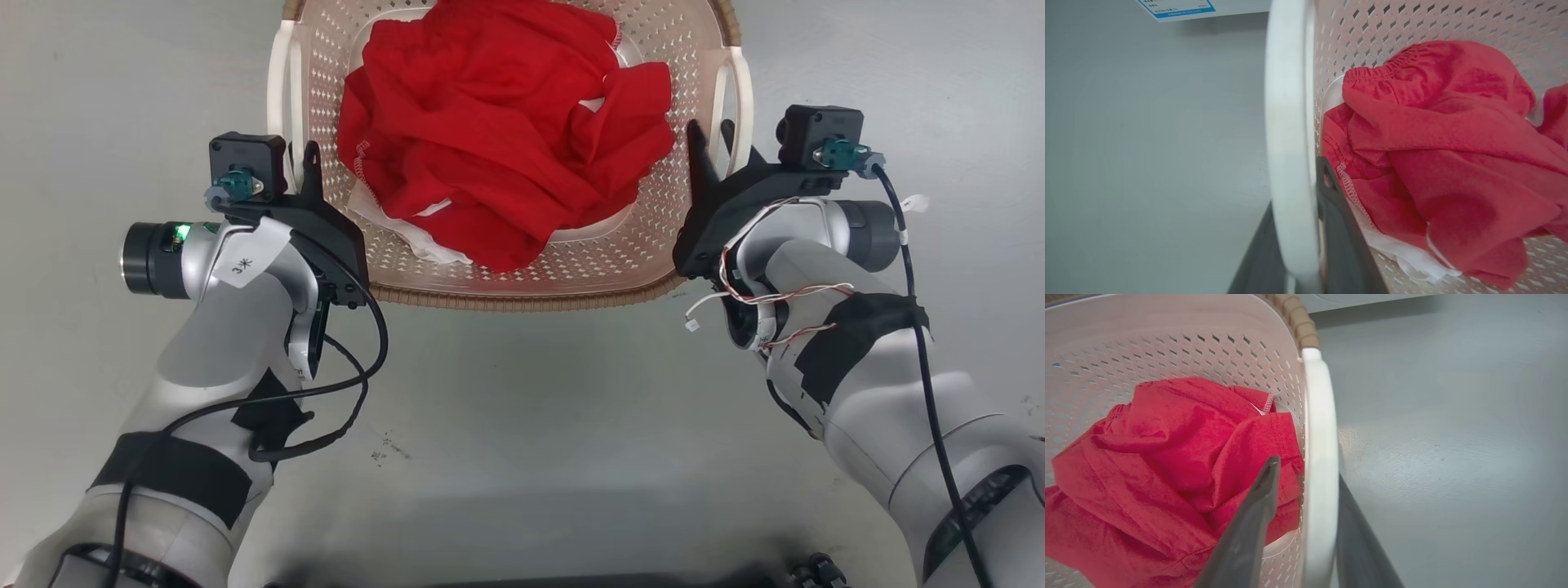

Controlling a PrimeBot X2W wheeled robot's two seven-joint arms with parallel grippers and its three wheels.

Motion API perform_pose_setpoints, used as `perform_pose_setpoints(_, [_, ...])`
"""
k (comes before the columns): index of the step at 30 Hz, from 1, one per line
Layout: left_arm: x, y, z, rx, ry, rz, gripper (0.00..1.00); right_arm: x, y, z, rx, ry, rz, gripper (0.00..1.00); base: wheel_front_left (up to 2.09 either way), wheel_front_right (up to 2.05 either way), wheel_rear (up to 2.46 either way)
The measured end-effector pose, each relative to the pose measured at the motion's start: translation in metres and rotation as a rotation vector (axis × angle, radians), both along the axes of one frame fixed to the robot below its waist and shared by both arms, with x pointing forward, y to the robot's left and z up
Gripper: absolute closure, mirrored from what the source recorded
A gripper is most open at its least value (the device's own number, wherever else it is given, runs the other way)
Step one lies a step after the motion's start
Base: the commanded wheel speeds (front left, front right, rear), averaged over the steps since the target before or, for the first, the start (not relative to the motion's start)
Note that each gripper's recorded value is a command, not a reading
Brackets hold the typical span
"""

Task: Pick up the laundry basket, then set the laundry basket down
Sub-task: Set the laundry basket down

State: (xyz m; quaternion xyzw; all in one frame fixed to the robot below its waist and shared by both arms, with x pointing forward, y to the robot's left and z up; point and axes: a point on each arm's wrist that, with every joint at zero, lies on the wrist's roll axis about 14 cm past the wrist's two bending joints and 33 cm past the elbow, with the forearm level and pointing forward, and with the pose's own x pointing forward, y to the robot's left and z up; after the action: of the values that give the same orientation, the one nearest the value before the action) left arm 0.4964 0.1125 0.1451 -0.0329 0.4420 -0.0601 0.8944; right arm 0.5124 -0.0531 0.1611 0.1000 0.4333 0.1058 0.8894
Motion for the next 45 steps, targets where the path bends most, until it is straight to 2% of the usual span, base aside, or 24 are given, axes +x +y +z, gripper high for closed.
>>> perform_pose_setpoints(1, [0.000, 0.000, 0.000, 0.000, -0.004, 0.001, 0.75, 0.000, 0.001, 0.000, 0.003, 0.000, 0.001, 0.00, 0.00, 0.00, 0.00])
perform_pose_setpoints(2, [0.000, -0.001, 0.001, -0.001, -0.006, 0.000, 0.65, 0.000, 0.003, 0.001, 0.009, -0.002, 0.003, 0.00, 0.00, 0.00, 0.00])
perform_pose_setpoints(3, [0.000, -0.001, 0.001, -0.002, -0.005, 0.000, 0.65, 0.000, 0.006, 0.002, 0.015, -0.003, 0.005, 0.00, 0.00, 0.00, 0.00])
perform_pose_setpoints(4, [0.000, -0.002, 0.001, -0.003, -0.008, 0.001, 0.53, 0.001, 0.008, 0.003, 0.020, -0.008, 0.006, 0.00, 0.00, 0.00, 0.00])
perform_pose_setpoints(5, [0.000, -0.002, 0.001, -0.003, -0.008, 0.001, 0.29, 0.002, 0.009, 0.004, 0.021, -0.013, 0.006, 0.00, 0.00, 0.00, 0.00])
perform_pose_setpoints(6, [0.000, -0.002, 0.002, -0.003, -0.010, 0.002, 0.22, 0.003, 0.009, 0.005, 0.020, -0.016, 0.007, 0.00, 0.00, 0.00, 0.00])
perform_pose_setpoints(7, [0.000, -0.002, 0.002, -0.001, -0.009, 0.004, 0.02, 0.005, 0.009, 0.006, 0.017, -0.020, 0.007, 0.00, 0.00, 0.00, 0.00])
perform_pose_setpoints(24, [0.013, 0.005, 0.041, 0.003, -0.090, 0.036, 0.00, 0.024, -0.009, 0.046, -0.052, -0.115, 0.009, 0.00, 0.00, 0.00, 0.00])
perform_pose_setpoints(38, [0.023, -0.010, 0.109, -0.056, -0.226, 0.024, 0.00, 0.039, -0.014, 0.123, -0.036, -0.250, -0.030, 0.00, 0.00, 0.00, 0.00])
perform_pose_setpoints(45, [0.020, -0.013, 0.141, -0.092, -0.289, 0.045, 0.00, 0.030, -0.011, 0.156, -0.010, -0.302, -0.032, 0.00, 0.00, 0.00, 0.00])
